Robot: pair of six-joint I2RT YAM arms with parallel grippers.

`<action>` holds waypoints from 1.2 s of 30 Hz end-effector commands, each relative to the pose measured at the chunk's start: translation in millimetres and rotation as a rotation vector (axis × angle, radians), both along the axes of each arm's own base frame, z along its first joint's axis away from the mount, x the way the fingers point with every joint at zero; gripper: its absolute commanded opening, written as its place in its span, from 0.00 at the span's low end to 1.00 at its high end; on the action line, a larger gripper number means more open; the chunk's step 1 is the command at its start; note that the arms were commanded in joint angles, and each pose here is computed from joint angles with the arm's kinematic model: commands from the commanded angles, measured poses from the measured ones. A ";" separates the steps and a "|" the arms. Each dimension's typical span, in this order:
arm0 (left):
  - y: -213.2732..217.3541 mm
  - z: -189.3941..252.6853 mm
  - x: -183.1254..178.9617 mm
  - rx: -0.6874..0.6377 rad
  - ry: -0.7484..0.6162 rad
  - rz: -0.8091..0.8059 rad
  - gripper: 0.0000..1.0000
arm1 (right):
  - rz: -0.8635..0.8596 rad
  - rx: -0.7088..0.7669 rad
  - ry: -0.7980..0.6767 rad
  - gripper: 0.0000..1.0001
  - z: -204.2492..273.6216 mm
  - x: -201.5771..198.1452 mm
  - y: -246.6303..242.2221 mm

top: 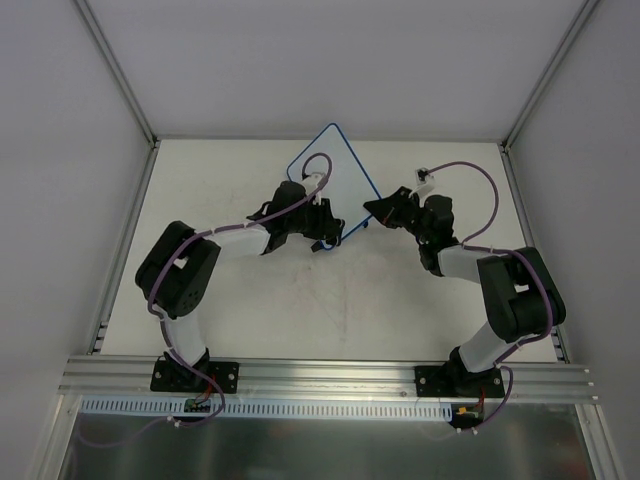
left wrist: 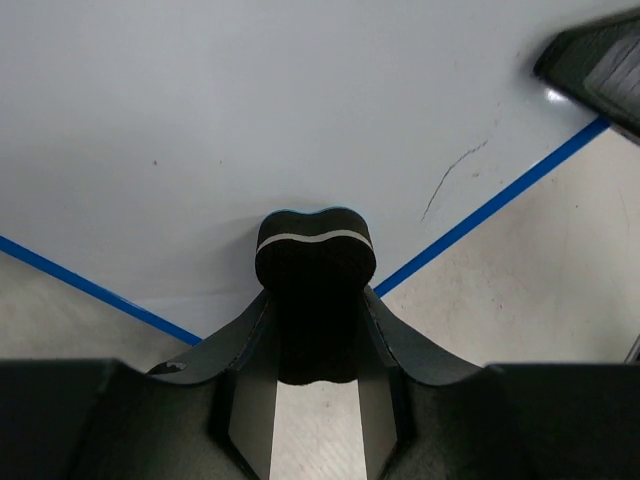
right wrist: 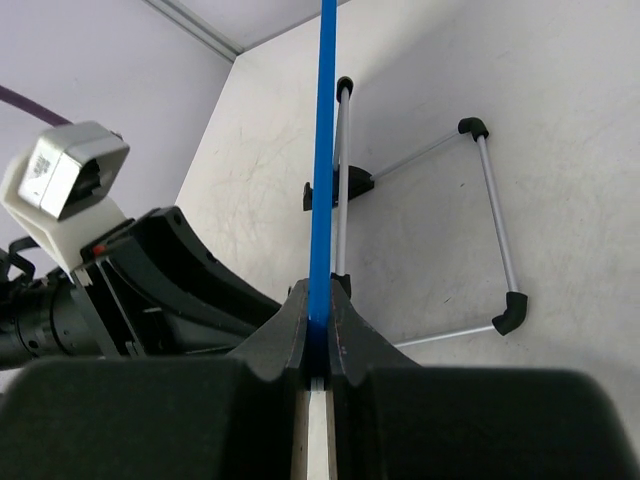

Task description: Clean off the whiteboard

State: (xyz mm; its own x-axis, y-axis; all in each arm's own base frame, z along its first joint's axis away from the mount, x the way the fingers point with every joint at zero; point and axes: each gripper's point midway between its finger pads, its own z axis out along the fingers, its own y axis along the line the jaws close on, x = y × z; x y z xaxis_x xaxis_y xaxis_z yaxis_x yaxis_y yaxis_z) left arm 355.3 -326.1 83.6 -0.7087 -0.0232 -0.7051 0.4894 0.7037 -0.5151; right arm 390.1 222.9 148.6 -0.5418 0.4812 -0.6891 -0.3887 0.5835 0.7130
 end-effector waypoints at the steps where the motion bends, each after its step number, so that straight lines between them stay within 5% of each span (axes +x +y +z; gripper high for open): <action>1: -25.1 52.4 46.9 -0.064 -0.201 -0.012 0.02 | 0.141 0.010 -0.077 0.00 18.1 -14.2 25.9; 7: -17.0 86.7 79.3 -0.058 -0.298 0.047 0.03 | 0.141 0.011 -0.077 0.00 18.2 -14.0 26.0; 15: -3.2 99.9 71.6 -0.060 -0.349 0.072 0.03 | 0.143 0.014 -0.075 0.00 18.2 -13.9 26.3; 28: 1.8 43.6 17.9 -0.004 -0.401 0.116 0.03 | 0.141 0.012 -0.073 0.00 17.0 -14.2 25.9; 36: 17.7 37.2 25.2 0.063 -0.446 0.213 0.04 | 0.141 0.014 -0.076 0.00 18.6 -13.5 25.8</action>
State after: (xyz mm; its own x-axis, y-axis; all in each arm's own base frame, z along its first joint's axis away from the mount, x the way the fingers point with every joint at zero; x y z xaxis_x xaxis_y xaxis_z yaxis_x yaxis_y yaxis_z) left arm 363.5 -315.3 92.5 -0.4369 -0.0471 -0.8983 0.5224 0.7996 -0.2961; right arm 388.7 226.8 148.4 -0.5527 0.4690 -0.6889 -0.4029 0.5732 0.7135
